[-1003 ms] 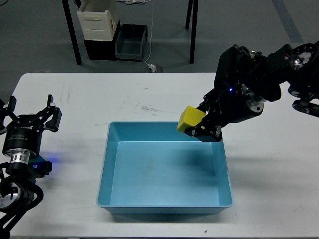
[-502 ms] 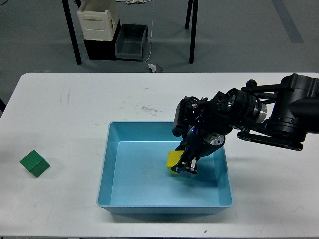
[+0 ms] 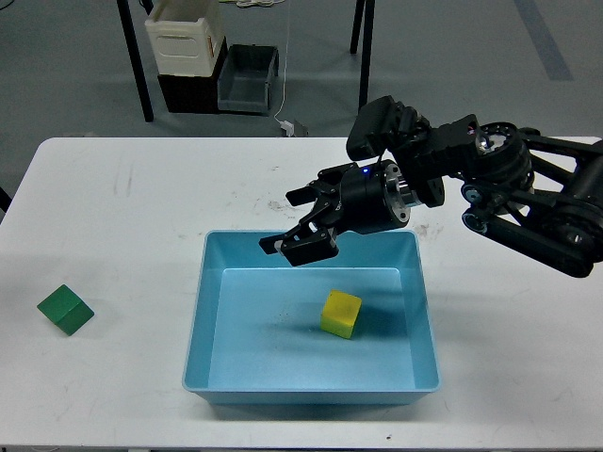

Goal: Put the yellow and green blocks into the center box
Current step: 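Open the right gripper to release the cube and withdraw upward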

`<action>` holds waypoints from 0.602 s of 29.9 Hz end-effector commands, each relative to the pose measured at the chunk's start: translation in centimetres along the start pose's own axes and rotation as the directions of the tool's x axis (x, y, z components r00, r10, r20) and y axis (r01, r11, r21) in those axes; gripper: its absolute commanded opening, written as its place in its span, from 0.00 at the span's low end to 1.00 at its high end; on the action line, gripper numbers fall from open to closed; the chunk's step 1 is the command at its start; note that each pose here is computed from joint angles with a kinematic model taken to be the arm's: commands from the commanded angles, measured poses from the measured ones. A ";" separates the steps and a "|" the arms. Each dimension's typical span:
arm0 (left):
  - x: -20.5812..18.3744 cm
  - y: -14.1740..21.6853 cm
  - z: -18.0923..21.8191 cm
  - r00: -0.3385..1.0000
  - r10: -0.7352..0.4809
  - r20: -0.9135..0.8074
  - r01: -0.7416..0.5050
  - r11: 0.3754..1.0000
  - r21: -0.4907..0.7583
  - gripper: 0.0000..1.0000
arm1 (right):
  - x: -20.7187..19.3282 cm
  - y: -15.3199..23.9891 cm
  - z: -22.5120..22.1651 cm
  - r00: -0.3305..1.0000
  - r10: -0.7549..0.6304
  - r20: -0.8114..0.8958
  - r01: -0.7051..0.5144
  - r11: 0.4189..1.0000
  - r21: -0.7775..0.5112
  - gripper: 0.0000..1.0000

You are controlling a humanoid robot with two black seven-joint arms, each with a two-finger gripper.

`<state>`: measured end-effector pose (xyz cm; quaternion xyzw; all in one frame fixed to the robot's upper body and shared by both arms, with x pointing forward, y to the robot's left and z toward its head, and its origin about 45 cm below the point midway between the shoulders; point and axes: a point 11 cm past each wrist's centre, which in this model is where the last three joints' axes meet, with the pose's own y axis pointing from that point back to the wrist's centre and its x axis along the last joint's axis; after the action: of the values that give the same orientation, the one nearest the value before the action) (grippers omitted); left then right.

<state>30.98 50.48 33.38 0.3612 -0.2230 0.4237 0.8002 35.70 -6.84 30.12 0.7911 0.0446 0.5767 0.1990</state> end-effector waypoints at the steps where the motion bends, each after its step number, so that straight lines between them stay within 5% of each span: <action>1: -1.1 -0.5 2.6 0.949 -0.155 0.274 0.144 0.988 0.060 0.97 | -0.3 3.4 -1.2 0.985 0.155 0.070 -0.156 0.988 0.008 0.99; 7: -3.7 -1.5 3.6 0.804 -0.298 0.514 0.258 0.954 0.150 1.00 | -3.7 8.2 0.1 0.864 0.434 0.254 -0.403 0.900 -0.167 0.99; 11: -5.8 -2.8 4.2 0.735 -0.338 0.587 0.311 0.938 0.151 1.00 | -6.4 10.9 1.4 0.696 0.632 0.342 -0.532 0.773 -0.345 0.99; 18: -12.0 -4.5 0.9 0.534 -0.510 0.675 0.442 0.848 0.291 1.00 | -10.9 16.0 2.8 0.310 0.808 0.501 -0.576 0.579 -0.577 0.99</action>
<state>29.03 42.36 27.00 0.5598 -0.3947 0.0722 0.7250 32.84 -23.11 26.36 0.8484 -0.4218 0.3113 0.0728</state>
